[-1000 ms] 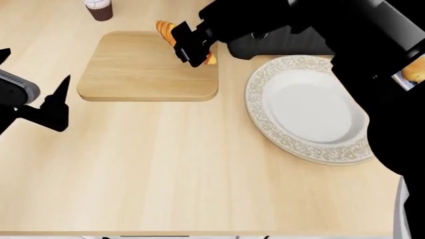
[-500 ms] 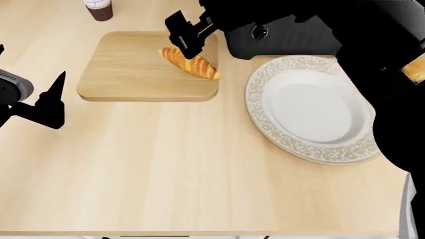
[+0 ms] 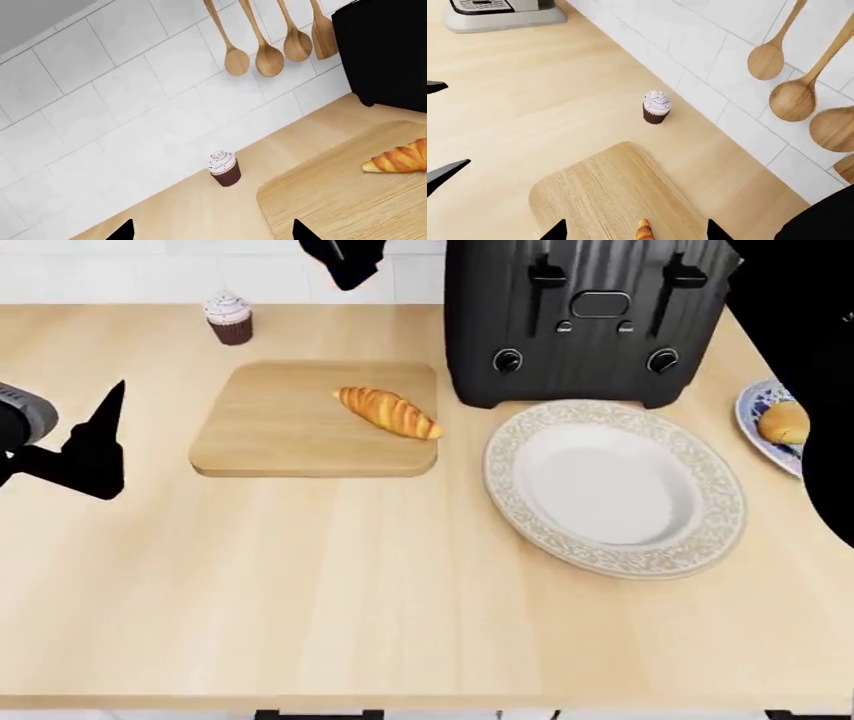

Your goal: From the different types of pastries on the counter, select a croissant and place it on the cutting board. Then retrieve a jar of jam from the cabinet and place it alongside the croissant on the cutting board.

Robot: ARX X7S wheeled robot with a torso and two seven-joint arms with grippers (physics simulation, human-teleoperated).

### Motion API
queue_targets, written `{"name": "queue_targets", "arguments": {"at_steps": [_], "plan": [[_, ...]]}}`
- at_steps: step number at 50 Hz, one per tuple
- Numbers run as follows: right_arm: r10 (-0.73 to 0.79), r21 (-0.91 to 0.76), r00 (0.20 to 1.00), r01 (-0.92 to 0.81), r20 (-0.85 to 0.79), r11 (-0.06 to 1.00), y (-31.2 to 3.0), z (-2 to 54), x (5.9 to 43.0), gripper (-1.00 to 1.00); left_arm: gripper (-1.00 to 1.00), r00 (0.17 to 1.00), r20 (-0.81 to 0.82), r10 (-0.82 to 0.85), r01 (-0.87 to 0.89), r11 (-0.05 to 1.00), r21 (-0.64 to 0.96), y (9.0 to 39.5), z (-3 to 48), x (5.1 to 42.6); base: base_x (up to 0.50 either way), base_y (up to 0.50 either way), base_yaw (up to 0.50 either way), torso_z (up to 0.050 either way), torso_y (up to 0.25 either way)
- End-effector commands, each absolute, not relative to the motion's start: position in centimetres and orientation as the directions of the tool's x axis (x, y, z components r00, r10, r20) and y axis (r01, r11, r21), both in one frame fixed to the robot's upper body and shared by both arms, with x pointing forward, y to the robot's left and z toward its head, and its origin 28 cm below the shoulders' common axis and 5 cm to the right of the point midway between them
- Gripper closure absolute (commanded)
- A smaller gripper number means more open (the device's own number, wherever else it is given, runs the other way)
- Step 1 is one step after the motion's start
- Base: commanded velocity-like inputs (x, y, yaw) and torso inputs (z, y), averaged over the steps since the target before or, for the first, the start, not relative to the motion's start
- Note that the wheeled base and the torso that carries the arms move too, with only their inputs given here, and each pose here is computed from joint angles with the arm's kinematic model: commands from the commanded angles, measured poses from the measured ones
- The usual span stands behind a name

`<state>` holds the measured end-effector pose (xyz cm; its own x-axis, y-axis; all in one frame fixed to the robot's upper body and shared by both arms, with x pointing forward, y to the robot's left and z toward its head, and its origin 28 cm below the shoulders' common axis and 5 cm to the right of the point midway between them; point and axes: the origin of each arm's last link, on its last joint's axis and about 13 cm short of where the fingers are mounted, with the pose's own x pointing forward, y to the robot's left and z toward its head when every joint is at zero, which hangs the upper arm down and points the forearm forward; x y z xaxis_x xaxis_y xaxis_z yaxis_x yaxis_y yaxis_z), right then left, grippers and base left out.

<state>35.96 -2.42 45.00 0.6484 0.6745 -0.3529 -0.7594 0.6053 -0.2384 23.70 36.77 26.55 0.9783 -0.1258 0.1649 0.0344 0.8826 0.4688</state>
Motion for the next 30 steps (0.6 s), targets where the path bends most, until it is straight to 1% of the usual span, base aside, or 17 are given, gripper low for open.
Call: {"name": "queue_targets", "arguments": {"at_steps": [1,13,17,22,24,30], "plan": [[0.683,-0.246,0.65,-0.759,-0.334,0.602,-2.3,45.7,35.6,-1.0,-1.0,0.978,0.164,-0.128,0.037,0.882,0.469,36.6,26.7,23.6,0.0,0.0,0.0,0.0,0.25],[0.678,-0.247,0.671,-0.741,-0.301,0.624,-2.8,46.8,35.2,-1.0,-1.0,0.977,0.16,-0.139,0.048,0.881,0.472,36.2,26.7,23.5,0.0,0.0,0.0,-0.001,0.24],[0.677,-0.245,0.686,-0.728,-0.267,0.64,-2.9,47.8,34.8,-1.0,-1.0,0.976,0.179,-0.12,0.024,0.886,0.462,36.0,27.0,23.5,0.0,0.0,0.0,0.0,0.012],[0.653,-0.303,0.733,-0.677,-0.192,0.671,-3.2,49.4,34.2,-1.0,-1.0,0.969,0.24,-0.062,-0.059,0.883,0.465,35.9,27.0,23.8,0.0,0.0,0.0,0.0,0.0],[0.644,-0.327,0.75,-0.653,-0.151,0.683,-3.3,50.4,33.8,-1.0,-1.0,0.971,0.235,-0.046,-0.068,0.888,0.455,35.8,27.0,23.8,0.0,0.0,0.0,0.0,0.0],[0.603,-0.37,0.795,-0.582,-0.072,0.724,-3.5,52.7,32.2,-1.0,-1.0,0.967,0.255,-0.019,-0.105,0.879,0.464,35.2,27.5,23.8,0.0,0.0,0.0,0.05,0.021]]}}
